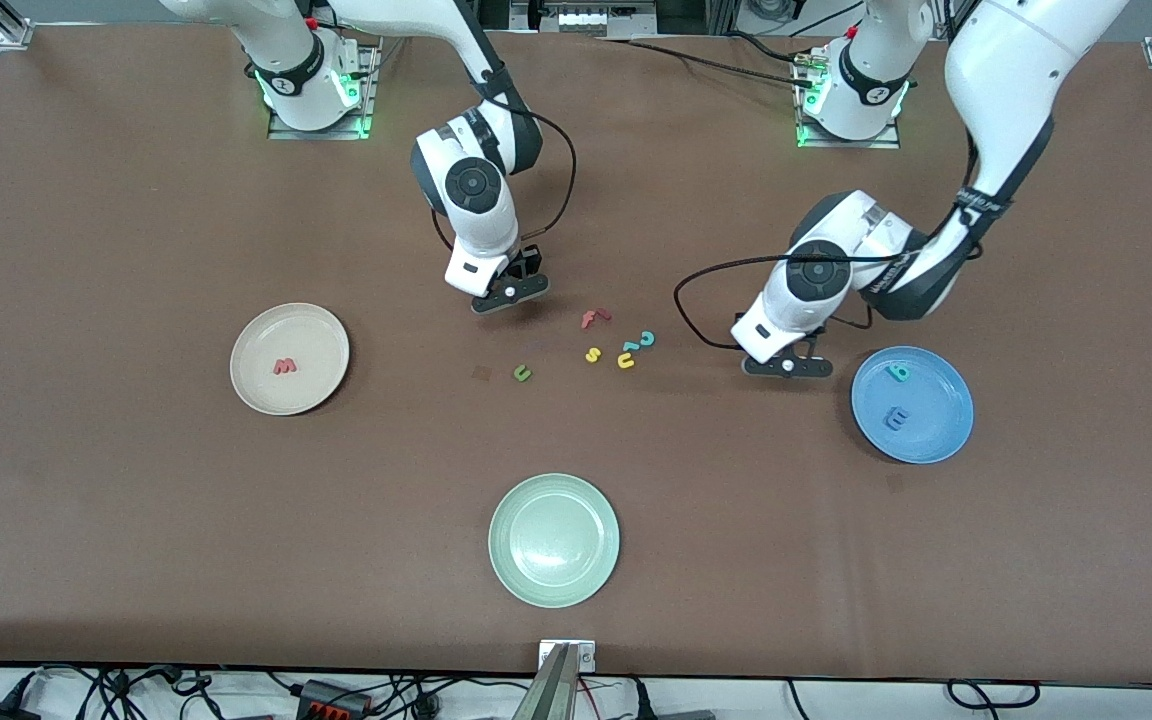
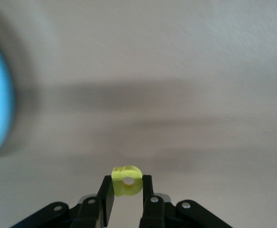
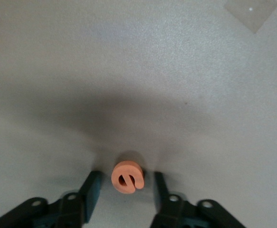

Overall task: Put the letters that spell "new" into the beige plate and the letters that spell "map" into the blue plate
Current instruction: 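Drop the e on the brown plate while the left gripper drops the d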

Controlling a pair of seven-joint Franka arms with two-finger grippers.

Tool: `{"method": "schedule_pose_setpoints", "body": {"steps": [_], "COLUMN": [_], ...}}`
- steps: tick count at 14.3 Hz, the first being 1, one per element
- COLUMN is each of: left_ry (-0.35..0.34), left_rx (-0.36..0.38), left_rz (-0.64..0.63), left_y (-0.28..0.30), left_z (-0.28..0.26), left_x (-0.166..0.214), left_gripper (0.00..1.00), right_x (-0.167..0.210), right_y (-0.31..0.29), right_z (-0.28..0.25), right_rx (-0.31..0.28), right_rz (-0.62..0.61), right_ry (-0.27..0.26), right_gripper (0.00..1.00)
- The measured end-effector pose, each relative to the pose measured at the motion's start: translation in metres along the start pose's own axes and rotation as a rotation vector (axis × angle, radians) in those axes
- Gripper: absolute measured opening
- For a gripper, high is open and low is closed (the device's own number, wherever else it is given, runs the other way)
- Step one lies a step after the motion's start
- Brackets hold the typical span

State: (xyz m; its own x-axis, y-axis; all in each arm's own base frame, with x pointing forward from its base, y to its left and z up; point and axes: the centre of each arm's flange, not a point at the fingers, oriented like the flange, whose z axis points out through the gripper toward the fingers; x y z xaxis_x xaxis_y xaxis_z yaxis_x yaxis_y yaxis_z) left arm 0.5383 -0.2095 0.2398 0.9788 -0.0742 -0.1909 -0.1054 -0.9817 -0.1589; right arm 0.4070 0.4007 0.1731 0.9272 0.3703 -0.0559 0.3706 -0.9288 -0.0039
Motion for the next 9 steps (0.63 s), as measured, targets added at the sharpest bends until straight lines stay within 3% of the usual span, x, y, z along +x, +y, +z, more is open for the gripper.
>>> {"method": "schedule_pose_setpoints", "body": {"steps": [3, 5, 9], "left_ry": [0.006, 0.005, -0.03], "left_rx": [0.028, 0.009, -0.082], "left_rz": [0.072, 0.115, 0.151], "left_y": [-0.054, -0.105, -0.18], "left_z": [-0.047, -0.05, -0.001], "left_x": [0.029, 0.046, 0.064], "left_gripper": [0.29, 0.29, 0.29], "right_x": [0.0, 0.001, 0.004], "right_y": [0.001, 0.001, 0.007], "right_z": [-0.001, -0.002, -0.003], "right_rx": [0.0, 0.002, 0.0], "right_rz": [0.002, 0.003, 0.019], "right_ry": [0.001, 0.003, 0.007], "right_gripper": [0.44, 0.29, 0.29]}}
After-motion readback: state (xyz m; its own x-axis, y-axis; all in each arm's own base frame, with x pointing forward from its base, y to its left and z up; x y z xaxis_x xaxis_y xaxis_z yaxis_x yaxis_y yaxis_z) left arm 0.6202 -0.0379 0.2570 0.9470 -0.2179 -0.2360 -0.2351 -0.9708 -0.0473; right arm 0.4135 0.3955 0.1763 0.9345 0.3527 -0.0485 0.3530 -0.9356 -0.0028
